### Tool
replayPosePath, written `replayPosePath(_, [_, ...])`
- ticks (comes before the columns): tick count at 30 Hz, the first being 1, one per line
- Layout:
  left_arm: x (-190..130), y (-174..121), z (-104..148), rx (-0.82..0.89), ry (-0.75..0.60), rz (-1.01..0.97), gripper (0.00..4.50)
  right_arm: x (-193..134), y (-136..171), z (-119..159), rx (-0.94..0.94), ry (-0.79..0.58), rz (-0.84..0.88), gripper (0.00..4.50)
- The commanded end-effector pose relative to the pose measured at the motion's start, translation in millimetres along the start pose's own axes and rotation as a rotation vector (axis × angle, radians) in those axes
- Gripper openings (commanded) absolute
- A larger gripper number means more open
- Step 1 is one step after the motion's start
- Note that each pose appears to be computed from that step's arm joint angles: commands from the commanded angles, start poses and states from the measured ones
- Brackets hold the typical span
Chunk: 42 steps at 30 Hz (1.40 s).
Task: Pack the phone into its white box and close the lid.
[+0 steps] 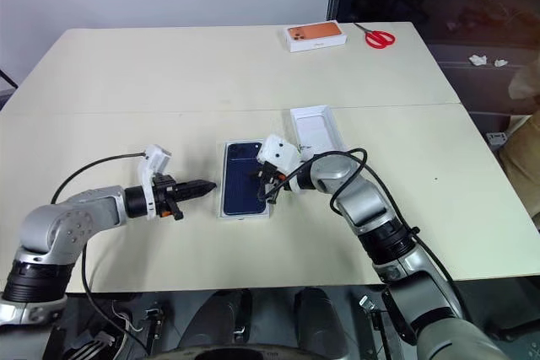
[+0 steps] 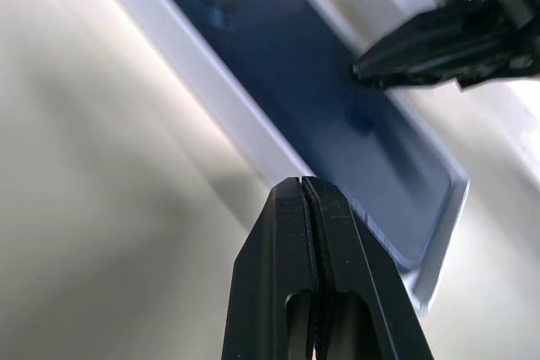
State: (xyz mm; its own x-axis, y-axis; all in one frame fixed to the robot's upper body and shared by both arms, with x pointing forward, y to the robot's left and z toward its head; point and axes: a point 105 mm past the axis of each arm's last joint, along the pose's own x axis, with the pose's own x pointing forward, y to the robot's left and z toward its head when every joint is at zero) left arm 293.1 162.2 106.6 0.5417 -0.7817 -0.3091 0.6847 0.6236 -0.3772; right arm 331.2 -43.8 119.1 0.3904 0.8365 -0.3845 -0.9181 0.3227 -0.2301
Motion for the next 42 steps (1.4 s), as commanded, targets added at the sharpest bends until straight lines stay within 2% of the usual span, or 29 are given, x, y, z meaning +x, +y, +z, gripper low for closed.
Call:
replayPosePath(1, [-12,8,6,0.037,-0.014,0.038,0.05,-16,-14,14,-0.05,-0.037,-0.033,0.0])
replayPosePath(8, [-6,14,-3,0.048,0.0,0.061,0.05,-26,-22,-7,-0.084,0.047,-0.068,0.0])
replayPosePath(18, [12,6,-20,0.027,0.054,0.049,0.05,-22,-14,-31,-0.144,0.125,-0.046,0.0])
replayPosePath(23, [21,1,-35,0.029,0.121,0.036,0.05,-20,-5,-33,-0.135,0.128,-0.006,0.0])
replayPosePath(30, [44,-20,-45,0.024,0.161,-0.051,0.05,-26,6,-35,-0.085,0.123,0.041,0.0])
replayPosePath(42, [66,-48,-51,-0.001,0.178,-0.16,0.05,-62,17,-51,-0.019,0.188,0.034,0.0])
